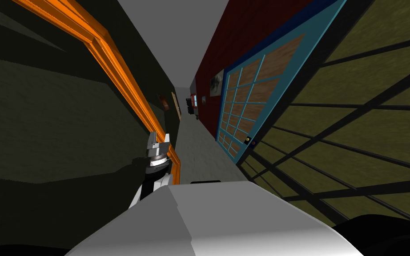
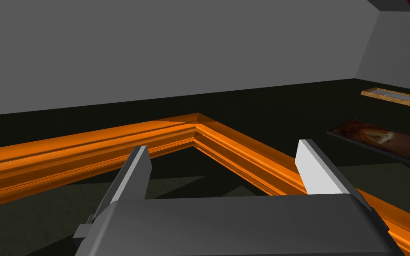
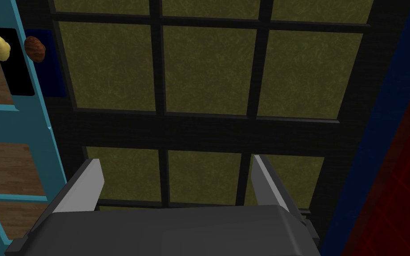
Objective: Push the door open
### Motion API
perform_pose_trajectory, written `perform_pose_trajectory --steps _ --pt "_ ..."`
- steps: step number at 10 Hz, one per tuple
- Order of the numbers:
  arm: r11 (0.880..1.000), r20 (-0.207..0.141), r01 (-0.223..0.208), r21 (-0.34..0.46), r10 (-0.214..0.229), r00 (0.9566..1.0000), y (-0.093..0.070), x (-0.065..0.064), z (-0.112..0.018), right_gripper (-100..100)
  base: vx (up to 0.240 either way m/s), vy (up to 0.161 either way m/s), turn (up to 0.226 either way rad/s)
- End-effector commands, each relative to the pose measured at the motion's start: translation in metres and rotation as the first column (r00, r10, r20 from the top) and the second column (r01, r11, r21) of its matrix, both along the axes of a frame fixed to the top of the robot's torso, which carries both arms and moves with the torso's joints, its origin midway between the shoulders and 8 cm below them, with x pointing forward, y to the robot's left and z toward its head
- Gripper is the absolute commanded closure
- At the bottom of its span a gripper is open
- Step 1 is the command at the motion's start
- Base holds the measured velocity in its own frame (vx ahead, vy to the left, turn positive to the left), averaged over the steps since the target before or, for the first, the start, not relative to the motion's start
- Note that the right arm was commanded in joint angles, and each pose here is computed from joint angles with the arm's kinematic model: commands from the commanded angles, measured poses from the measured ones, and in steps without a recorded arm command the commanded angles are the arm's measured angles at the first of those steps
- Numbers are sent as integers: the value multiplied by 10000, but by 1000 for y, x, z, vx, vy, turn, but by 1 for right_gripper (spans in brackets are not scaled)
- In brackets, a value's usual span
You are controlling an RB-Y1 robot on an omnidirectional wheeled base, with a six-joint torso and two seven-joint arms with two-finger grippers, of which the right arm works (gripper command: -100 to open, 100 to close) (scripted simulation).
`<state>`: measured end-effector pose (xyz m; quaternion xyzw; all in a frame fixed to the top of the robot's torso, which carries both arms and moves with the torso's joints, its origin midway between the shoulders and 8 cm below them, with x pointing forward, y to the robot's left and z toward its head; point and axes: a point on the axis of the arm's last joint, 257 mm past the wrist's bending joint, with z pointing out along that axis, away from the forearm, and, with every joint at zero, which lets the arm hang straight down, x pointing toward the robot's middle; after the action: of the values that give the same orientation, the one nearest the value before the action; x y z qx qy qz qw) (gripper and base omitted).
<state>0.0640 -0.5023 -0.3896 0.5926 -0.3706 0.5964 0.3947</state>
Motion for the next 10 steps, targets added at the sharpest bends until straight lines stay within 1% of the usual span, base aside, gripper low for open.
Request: perform_pose_trajectory --steps 1,2,3,7,10 --pt "10000 1 0 0 0 10000 0 0 0 -100 5 5 16" --pt "10000 1 0 0 0 10000 0 0 0 -100 12 13 41" --pt "10000 -14 1 -24 -1 10000 -1 0 0 -100 -95 -10 157" --pt "10000 -40 3 -70 -3 10000 -3 0 1 -100 -166 -34 129" --pt "9999 -63 5 -110 -6 10000 -4 0 1 -100 -194 -10 137"
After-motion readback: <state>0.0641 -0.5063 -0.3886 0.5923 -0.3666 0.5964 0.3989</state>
